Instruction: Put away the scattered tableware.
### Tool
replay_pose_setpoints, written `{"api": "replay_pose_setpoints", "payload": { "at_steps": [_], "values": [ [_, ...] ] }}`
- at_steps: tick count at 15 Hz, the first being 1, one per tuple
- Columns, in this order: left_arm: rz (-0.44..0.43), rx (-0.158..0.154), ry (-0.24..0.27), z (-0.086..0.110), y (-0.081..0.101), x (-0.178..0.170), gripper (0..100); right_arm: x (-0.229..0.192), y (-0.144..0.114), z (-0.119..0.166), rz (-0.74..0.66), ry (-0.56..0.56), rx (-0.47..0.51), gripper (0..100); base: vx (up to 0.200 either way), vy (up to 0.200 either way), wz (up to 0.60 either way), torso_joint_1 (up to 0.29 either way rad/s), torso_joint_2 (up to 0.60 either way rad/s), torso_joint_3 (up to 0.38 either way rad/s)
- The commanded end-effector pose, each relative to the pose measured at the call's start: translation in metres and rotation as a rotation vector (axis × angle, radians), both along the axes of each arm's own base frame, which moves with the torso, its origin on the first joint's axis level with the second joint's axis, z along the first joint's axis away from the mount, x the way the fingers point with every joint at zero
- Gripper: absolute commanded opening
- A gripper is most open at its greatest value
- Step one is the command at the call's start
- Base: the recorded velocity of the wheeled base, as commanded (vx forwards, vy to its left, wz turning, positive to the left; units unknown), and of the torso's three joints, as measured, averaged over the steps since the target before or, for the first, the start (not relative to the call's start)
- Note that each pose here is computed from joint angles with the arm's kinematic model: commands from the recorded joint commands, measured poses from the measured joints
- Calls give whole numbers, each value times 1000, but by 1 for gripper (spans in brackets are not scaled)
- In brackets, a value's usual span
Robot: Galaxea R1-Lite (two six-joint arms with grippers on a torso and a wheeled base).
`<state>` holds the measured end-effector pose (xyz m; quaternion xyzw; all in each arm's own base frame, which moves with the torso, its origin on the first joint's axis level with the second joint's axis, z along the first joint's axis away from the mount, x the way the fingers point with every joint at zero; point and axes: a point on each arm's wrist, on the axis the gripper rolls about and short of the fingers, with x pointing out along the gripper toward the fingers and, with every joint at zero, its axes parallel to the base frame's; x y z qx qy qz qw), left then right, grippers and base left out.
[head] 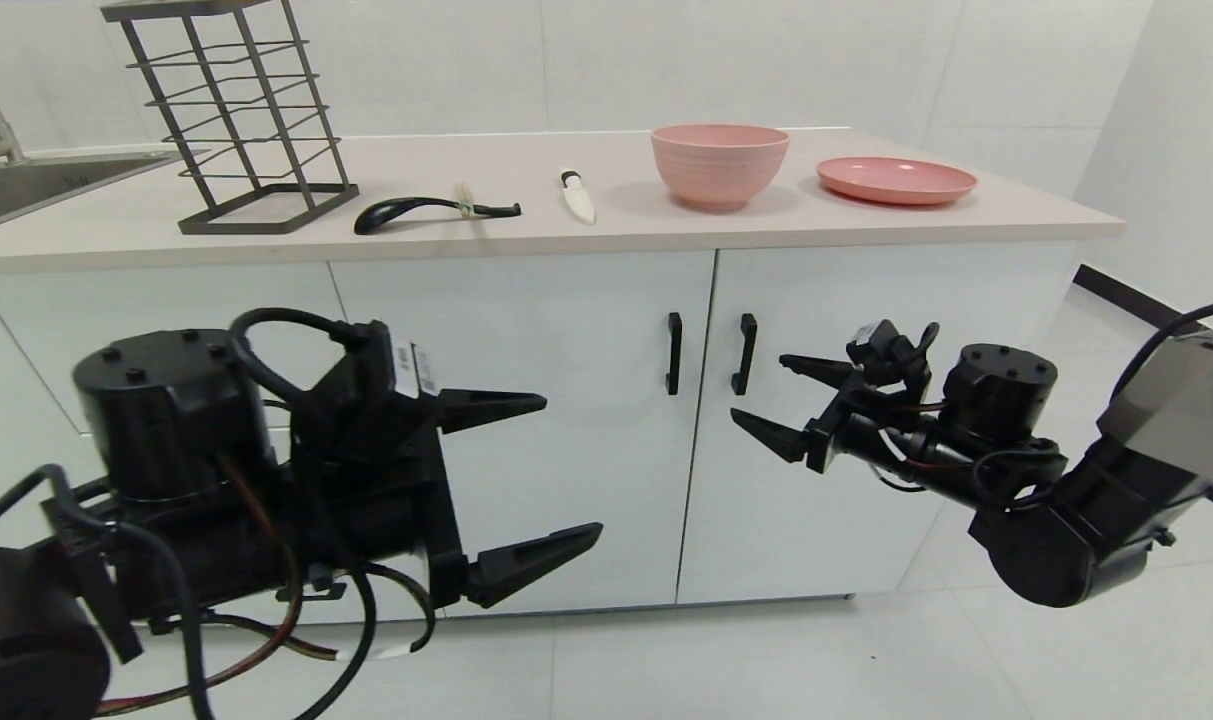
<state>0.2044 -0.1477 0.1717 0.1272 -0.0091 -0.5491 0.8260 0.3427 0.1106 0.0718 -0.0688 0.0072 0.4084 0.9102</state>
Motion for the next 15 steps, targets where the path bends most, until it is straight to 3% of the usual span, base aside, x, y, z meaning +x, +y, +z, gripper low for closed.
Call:
{"api": "replay_pose_setpoints", "payload": {
  "at_steps": [1,4,12,15],
  "values": [
    [-58,13,51,-23,-30,16,100,7,3,-8,24,-1,-9,100,0,0,0,0,0,0],
    [-57,-15,27,-16,-46,35,100,13,4,-7,23,-17,-4,100,0,0,0,0,0,0],
    [-53,-22,21,-22,-64,59,100,43,13,-16,61,-63,18,100,0,0,0,0,0,0],
    [-64,-47,49,-21,-75,64,100,48,16,-15,95,-79,24,100,0,0,0,0,0,0]
  ]
}}
